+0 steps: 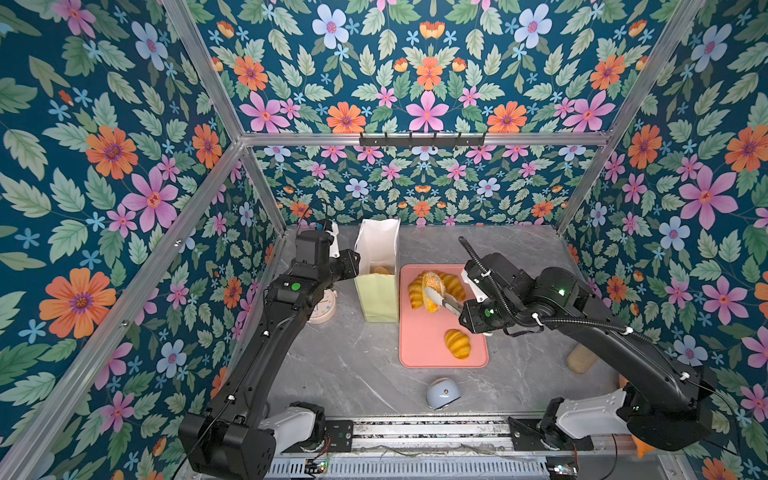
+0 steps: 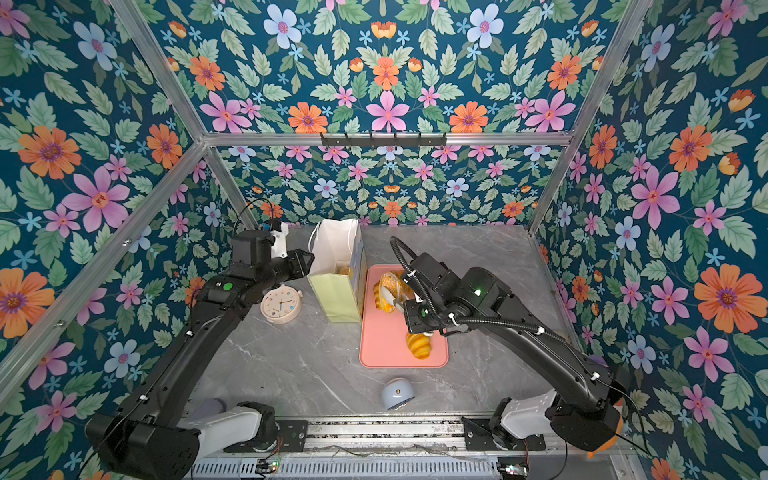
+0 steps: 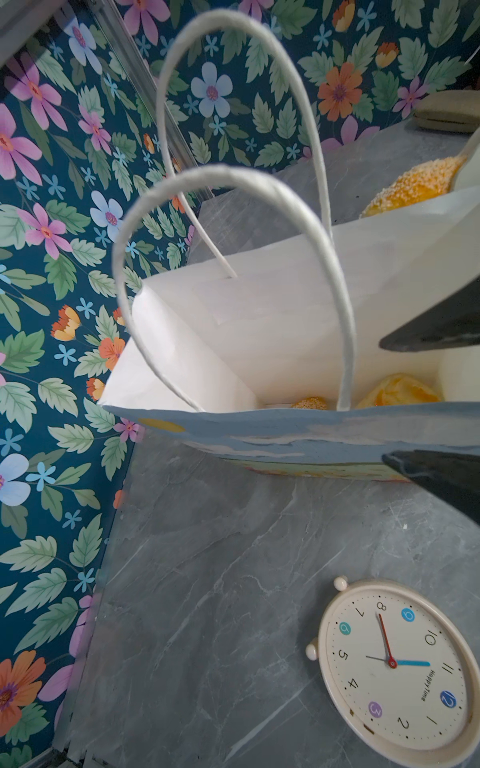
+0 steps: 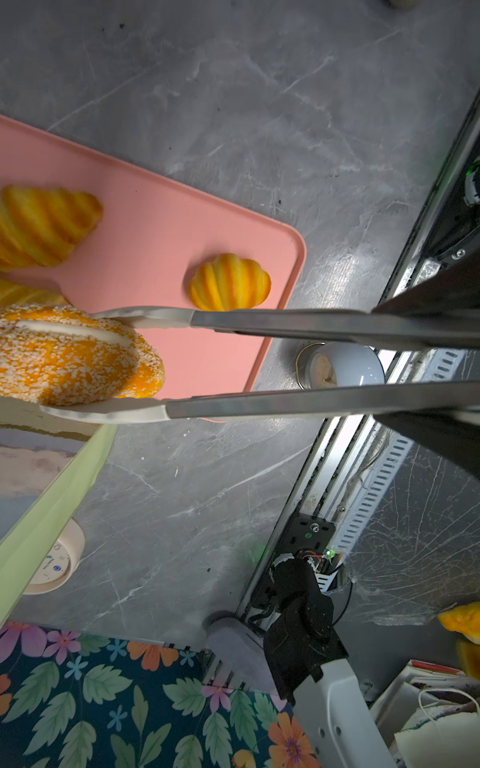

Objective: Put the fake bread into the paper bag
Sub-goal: 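Pinch the orange bun with the tongs and lift it off the tray, then carry the orange bun with the tongs into the bag held by left gripper, then lower the orange bun deeper into the bag with the right gripper's tongs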

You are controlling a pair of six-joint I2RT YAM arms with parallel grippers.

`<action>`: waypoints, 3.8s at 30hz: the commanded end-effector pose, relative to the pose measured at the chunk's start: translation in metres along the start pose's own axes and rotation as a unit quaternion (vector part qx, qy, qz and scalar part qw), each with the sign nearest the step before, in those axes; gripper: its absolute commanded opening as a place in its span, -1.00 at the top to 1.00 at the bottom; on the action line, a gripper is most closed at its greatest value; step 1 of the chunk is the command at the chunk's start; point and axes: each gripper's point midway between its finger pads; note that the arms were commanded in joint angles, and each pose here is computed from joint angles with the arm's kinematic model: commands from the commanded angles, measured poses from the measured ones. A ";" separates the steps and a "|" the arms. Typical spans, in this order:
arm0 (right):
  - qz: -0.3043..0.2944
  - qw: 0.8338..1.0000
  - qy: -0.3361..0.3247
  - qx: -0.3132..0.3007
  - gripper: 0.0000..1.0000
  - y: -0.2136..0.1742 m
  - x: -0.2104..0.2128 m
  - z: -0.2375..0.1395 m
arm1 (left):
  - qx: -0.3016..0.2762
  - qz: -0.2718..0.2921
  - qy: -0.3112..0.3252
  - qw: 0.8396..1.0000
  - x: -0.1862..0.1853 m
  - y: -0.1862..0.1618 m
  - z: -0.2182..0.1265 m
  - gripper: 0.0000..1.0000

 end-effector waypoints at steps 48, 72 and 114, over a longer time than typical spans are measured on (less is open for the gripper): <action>-0.077 0.978 0.178 -0.074 0.42 0.095 0.115 -0.051 | -0.019 0.012 0.022 1.000 0.004 0.016 -0.003 0.13; -0.070 0.990 0.095 -0.074 0.42 0.113 0.113 -0.002 | -0.012 0.003 0.018 1.000 0.005 0.011 0.004 0.15; -0.095 0.992 0.008 -0.086 0.42 0.127 0.116 0.047 | -0.004 -0.002 0.009 1.000 0.003 0.006 0.009 0.15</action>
Point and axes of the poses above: each gripper's point midway between its finger pads, its own z axis out along the fingers, its own x axis along the line the jaws close on, y = z × x, and after that the axes turned 4 degrees about z, right-handed
